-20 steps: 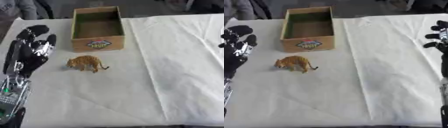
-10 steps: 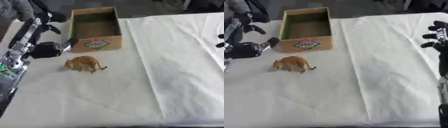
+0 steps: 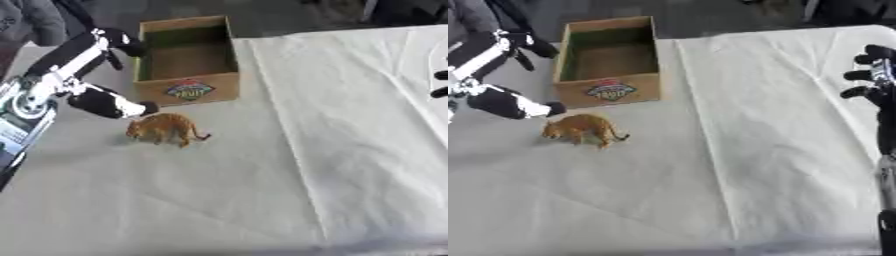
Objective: Pick up objects on the table and place them in the box.
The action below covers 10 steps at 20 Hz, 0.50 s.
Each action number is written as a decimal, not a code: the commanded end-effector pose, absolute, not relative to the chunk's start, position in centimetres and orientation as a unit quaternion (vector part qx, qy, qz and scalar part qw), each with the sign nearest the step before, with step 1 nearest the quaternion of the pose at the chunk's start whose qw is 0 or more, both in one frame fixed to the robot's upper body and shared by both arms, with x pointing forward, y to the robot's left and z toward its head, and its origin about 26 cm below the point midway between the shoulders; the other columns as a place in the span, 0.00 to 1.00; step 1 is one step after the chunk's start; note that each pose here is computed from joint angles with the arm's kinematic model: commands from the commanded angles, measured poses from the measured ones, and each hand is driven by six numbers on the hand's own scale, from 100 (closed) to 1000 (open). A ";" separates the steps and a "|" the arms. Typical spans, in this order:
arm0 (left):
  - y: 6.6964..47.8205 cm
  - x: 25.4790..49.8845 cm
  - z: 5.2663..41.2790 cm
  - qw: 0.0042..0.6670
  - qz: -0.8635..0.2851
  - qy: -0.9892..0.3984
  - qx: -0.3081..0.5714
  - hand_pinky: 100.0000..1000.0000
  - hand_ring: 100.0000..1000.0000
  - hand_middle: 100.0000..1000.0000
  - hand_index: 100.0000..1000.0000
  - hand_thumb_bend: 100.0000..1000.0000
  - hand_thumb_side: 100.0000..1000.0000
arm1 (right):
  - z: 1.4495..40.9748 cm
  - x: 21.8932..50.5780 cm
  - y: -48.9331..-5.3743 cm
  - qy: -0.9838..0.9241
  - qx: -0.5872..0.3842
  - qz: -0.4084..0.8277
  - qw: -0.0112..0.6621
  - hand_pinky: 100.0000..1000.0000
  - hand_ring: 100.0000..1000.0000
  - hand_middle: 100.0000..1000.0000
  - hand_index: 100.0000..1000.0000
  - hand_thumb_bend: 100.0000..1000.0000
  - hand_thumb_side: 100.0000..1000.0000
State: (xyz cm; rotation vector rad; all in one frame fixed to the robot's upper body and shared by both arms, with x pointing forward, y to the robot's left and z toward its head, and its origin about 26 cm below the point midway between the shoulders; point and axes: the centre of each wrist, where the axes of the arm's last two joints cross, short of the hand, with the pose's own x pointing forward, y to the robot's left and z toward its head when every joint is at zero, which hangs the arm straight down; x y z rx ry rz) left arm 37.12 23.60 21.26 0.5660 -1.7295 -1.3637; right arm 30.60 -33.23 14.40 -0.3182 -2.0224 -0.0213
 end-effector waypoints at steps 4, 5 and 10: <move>22.7 39.0 20.5 0.421 -0.600 -0.637 0.239 0.58 0.73 0.61 0.73 0.60 0.07 | 15.0 30.6 -33.5 -0.847 -0.136 0.001 0.514 0.41 0.59 0.63 0.75 0.00 0.59; 22.6 39.3 20.3 0.421 -0.607 -0.630 0.239 0.57 0.73 0.61 0.72 0.60 0.06 | 15.0 30.6 -33.5 -0.847 -0.137 0.000 0.514 0.41 0.59 0.63 0.75 0.00 0.59; 22.4 39.9 19.6 0.426 -0.633 -0.603 0.231 0.57 0.72 0.60 0.72 0.58 0.05 | 14.9 30.5 -33.5 -0.847 -0.137 0.000 0.514 0.41 0.59 0.63 0.75 0.00 0.59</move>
